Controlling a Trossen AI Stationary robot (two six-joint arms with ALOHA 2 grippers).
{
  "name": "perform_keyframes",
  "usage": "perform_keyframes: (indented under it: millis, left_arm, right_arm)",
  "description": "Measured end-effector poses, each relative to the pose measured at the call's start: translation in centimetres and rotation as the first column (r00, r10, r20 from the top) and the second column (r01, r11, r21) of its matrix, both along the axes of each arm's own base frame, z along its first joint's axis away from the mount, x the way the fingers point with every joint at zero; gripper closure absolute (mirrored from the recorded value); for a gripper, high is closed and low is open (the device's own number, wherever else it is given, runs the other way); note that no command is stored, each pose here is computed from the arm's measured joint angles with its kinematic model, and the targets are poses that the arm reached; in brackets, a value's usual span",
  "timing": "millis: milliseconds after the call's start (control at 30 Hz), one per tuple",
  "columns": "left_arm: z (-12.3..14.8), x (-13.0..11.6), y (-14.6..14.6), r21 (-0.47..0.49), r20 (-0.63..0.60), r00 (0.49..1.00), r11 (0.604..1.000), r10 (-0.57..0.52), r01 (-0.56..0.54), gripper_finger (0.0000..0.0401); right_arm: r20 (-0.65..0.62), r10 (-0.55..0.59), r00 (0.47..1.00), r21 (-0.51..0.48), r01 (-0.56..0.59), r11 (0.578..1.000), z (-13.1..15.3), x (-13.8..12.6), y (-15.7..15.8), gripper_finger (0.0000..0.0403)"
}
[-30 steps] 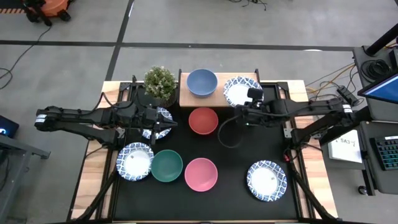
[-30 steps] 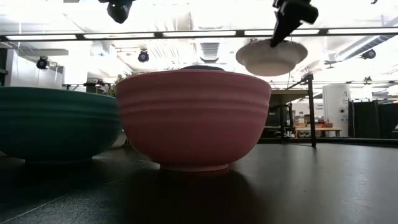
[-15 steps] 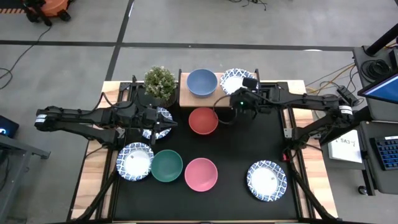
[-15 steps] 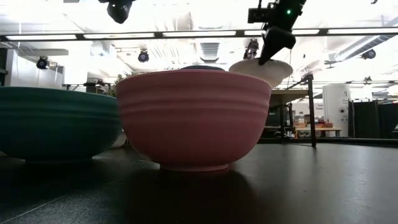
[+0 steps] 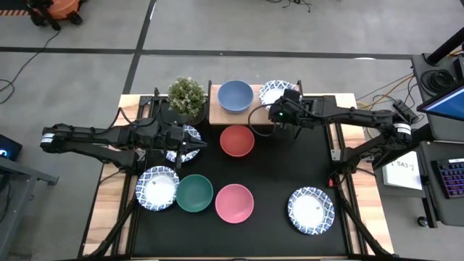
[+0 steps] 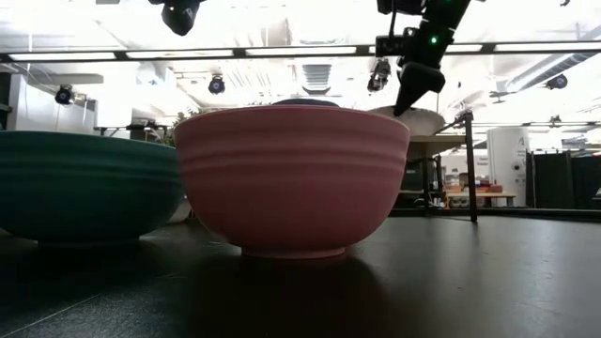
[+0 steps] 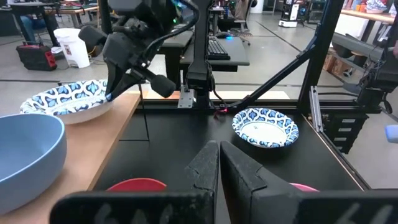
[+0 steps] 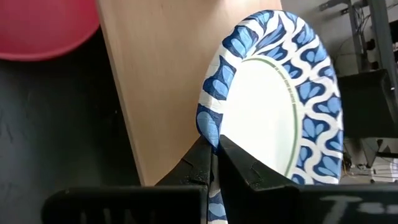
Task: Place and stack bowls onto a shelf
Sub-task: Put the top right white patterned bowls on the shelf
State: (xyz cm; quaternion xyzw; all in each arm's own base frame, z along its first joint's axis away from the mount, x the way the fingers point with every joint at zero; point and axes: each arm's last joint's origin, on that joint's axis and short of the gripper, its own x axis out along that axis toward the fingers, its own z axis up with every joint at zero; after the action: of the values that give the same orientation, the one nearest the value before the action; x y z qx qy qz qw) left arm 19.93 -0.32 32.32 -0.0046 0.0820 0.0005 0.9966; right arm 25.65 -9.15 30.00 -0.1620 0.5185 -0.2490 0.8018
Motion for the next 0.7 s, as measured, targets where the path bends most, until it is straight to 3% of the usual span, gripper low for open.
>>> perform_keyframes:
  millis: [133,433,700]
  left_arm:
    - [0.0,0.0,0.0,0.002,0.000,1.000,1.000,0.000,0.000,0.0401]
    - [0.0,0.0,0.0,0.003,0.000,1.000,1.000,0.000,0.000,0.0401]
    - [0.0,0.0,0.0,0.003,0.000,1.000,1.000,0.000,0.000,0.0401]
  right_arm:
    - [0.011,0.007,1.000,-0.008,-0.007,1.000,-0.7,0.2,-0.1,0.0388]
    - [0.013,0.003,1.000,-0.006,-0.003,1.000,-2.2,0.2,0.0,0.0334]
    - [0.023,0.002,1.000,-0.010,-0.002,1.000,-2.2,0.2,-0.1,0.0328]
